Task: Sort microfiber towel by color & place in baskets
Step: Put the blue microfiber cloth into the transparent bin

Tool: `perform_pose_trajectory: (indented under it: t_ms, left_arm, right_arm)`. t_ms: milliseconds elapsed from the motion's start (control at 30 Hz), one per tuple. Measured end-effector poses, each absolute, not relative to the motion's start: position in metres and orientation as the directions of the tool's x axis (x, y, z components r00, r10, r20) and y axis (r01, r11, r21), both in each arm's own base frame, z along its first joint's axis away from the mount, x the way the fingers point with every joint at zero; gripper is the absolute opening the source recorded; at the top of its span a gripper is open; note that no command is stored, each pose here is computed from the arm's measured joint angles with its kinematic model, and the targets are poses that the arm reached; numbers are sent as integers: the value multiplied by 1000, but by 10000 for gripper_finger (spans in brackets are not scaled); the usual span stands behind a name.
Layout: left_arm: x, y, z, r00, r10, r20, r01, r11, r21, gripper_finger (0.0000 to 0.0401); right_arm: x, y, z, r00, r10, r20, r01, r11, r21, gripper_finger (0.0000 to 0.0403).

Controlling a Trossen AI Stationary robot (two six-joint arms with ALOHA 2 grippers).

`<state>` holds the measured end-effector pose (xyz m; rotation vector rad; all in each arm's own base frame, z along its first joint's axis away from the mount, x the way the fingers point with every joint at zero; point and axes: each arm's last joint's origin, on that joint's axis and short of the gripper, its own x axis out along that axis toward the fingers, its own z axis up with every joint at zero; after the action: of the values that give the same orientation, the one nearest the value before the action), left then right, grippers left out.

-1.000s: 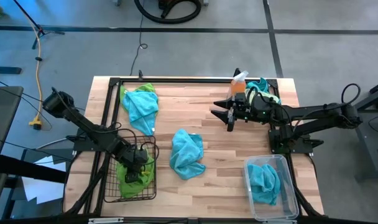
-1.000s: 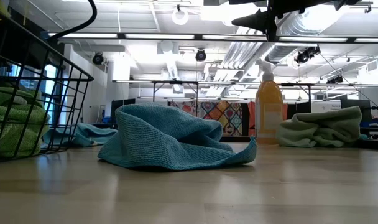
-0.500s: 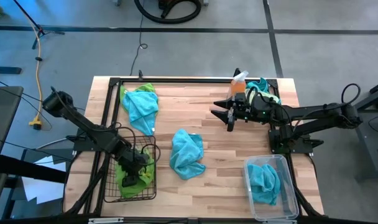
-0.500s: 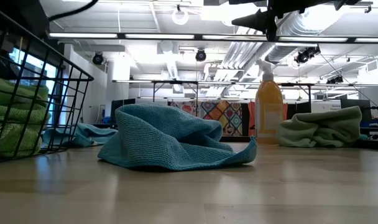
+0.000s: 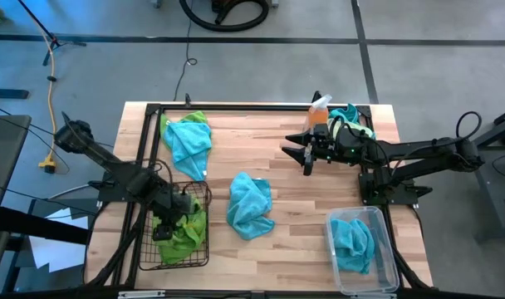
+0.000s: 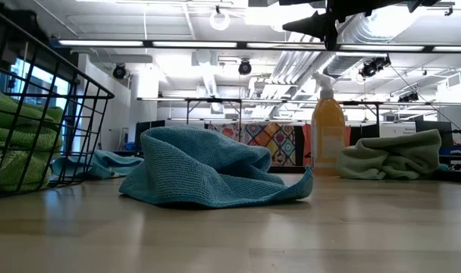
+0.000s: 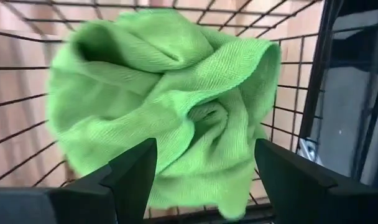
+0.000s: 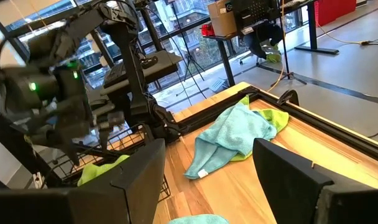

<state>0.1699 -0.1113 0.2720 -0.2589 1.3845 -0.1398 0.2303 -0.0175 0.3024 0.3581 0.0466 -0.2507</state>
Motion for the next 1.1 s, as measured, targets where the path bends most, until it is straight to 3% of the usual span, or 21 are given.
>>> perform_pose_trajectory:
  t_ms: [100,233,367,467,600,767,1100]
  left_arm:
    - [166,-101,295,260,-190,-947,-81,973,-218,257]
    - [162,-83,336,500,-21,-866,-138,985,-104,257]
    - [160,-65,374,735,208,-645,-271,962,1,257]
    - [161,-51,396,833,313,-456,-349,937,5,257]
    - [168,-37,415,903,328,-279,-350,936,-32,257]
    - [184,-25,412,968,231,-98,-238,969,-65,257]
    - [210,-2,362,975,204,91,-180,959,-219,257]
  right_arm:
    - [230,-17,303,969,-235,-82,248,905,346,240]
    - [231,-18,309,972,-235,-20,223,891,395,240]
    - [230,-17,318,970,-234,70,183,885,429,240]
    - [230,-17,326,967,-206,152,118,886,447,240]
    - [228,-15,338,953,-150,264,20,898,440,240]
    - [227,-13,365,944,-99,313,-29,925,379,240]
    - [224,-11,401,988,-95,123,71,981,183,240]
